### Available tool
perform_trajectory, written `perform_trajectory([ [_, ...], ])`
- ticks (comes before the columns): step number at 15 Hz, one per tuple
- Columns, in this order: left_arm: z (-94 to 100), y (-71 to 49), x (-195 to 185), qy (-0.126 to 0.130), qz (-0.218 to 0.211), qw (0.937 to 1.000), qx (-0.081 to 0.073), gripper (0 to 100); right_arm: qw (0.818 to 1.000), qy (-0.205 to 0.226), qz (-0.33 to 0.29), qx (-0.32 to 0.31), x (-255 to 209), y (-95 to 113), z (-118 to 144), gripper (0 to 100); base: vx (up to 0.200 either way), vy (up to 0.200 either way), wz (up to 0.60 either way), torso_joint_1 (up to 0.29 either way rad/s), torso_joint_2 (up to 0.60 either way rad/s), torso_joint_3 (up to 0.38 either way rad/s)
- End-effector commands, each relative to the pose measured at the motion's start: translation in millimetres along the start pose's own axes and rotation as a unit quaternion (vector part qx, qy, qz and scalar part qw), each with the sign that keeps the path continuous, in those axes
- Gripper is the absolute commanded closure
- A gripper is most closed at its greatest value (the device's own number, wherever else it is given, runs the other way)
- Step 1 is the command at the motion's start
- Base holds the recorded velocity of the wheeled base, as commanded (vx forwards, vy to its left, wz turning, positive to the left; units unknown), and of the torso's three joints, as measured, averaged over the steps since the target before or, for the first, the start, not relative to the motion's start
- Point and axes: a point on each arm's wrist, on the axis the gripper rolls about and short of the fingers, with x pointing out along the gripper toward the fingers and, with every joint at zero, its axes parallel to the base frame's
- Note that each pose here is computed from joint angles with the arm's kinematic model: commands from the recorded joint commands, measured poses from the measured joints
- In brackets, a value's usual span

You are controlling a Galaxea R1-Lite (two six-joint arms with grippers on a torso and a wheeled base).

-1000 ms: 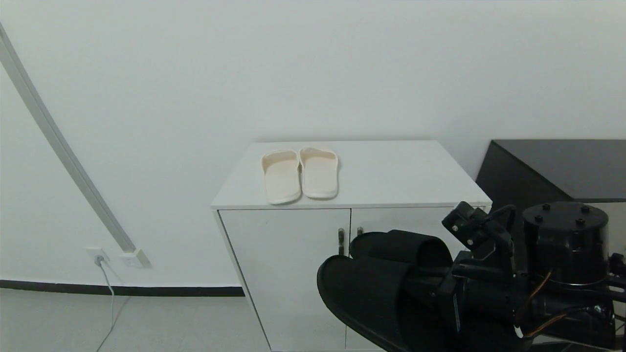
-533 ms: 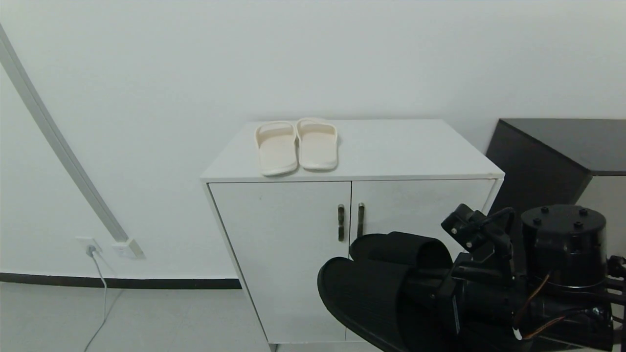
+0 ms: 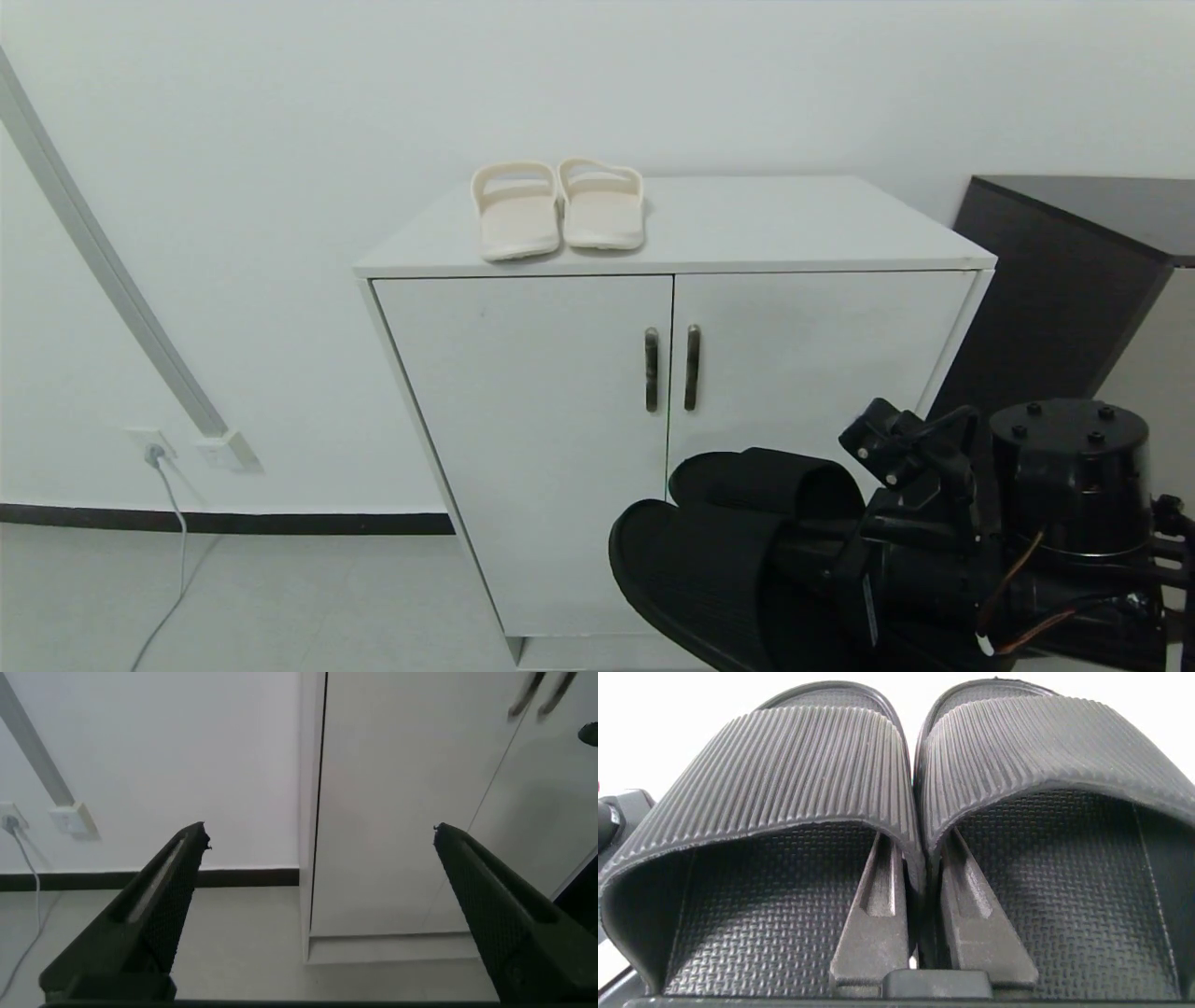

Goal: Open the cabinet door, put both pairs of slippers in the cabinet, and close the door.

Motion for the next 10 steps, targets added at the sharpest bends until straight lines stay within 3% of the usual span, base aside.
perform_trajectory([
  [1, 0.1, 0.0, 0.1, 0.001, 0.000, 1.0000, 0.001, 0, 1.000, -0.003, 0.000, -0.001, 1.1, -0.3, -0.5, 100, 0.000, 0.000, 0.00, -0.139, 0.47, 0.330],
  [7, 0.3, 0.0, 0.7, 0.004, -0.001, 1.0000, 0.001, 0, 1.000, -0.012, 0.001, -0.003, 0.9, -0.2, -3.5, 100, 0.000, 0.000, 0.00, -0.098, 0.45, 0.361],
  [10, 2.2, 0.3, -0.5, -0.006, 0.006, 1.0000, -0.003, 0, 1.000, -0.026, 0.002, -0.007, -1.6, 0.9, -1.6, 100, 0.000, 0.000, 0.00, -0.036, 0.43, 0.398],
])
